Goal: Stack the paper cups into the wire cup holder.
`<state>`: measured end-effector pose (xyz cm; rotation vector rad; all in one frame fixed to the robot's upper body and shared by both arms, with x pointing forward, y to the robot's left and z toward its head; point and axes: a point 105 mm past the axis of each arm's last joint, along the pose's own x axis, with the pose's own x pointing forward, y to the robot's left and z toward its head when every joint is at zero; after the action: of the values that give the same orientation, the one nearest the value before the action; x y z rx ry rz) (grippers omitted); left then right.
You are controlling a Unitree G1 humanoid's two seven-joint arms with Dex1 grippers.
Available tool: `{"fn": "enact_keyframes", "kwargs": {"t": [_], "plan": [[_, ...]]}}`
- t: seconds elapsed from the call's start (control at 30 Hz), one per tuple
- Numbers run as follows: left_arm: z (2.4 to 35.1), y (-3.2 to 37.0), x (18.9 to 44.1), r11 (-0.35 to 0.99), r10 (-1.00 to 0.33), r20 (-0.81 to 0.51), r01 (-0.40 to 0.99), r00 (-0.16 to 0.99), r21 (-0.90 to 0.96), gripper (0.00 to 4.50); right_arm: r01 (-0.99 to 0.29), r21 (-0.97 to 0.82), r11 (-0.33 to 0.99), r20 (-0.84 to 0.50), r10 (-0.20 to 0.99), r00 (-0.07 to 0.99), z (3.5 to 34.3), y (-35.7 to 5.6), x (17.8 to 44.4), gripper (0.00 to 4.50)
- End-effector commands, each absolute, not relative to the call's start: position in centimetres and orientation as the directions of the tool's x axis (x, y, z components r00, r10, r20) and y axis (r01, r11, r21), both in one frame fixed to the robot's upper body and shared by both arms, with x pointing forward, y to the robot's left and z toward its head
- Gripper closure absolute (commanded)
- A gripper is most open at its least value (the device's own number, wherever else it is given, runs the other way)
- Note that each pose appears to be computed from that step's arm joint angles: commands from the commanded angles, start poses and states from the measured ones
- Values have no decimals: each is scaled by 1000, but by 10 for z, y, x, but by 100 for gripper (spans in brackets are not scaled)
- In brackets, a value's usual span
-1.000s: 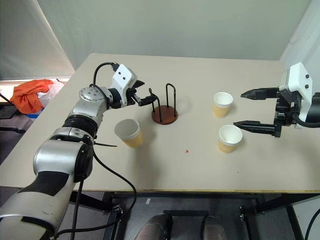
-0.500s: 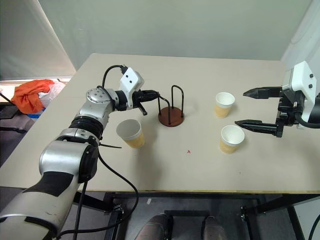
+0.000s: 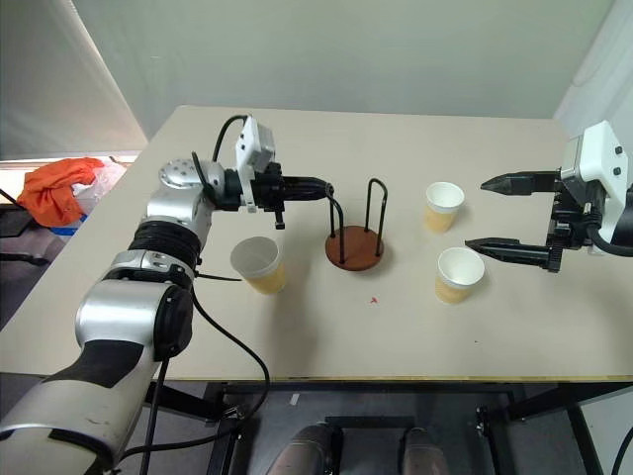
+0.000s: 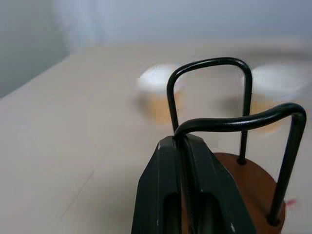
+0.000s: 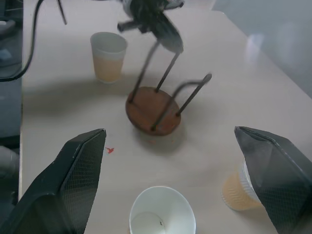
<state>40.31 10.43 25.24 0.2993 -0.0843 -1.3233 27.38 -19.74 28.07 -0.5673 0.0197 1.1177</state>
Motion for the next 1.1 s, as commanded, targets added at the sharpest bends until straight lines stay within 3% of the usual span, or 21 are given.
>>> {"fn": "enact_keyframes", "kwargs": {"t": [0.03, 0.17, 0.3, 0.47, 0.63, 0.77, 0.97, 1.1], "plan": [[278, 103, 383, 136, -989, -23, 953, 148, 269, 448, -854, -445, 270, -302, 852, 427, 286, -193, 265, 0], [249, 95, 352, 18, -991, -122, 971, 48, 237, 448, -875, -420, 240, -320, 863, 391, 278, -186, 265, 0], [230, 92, 339, 16, -986, -156, 977, 51, 213, 448, -893, -398, 211, -359, 860, 363, 267, -182, 264, 0], [217, 76, 343, 118, -982, -115, 959, 152, 258, 448, -905, -383, 186, -445, 821, 357, 248, -179, 267, 0], [213, 70, 344, 136, -981, -97, 954, 167, 266, 448, -920, -365, 144, -542, 771, 336, 226, -181, 265, 0], [203, 68, 340, 102, -982, -131, 960, 140, 261, 448, -917, -373, 144, -549, 762, 343, 223, -180, 268, 0], [186, 73, 350, 144, -958, -212, 964, 192, 223, 448, -908, -388, 157, -551, 750, 365, 224, -183, 272, 0], [185, 75, 361, 192, -941, -227, 947, 253, 260, 336, -905, -394, 161, -550, 747, 372, 224, -183, 274, 0]]}}
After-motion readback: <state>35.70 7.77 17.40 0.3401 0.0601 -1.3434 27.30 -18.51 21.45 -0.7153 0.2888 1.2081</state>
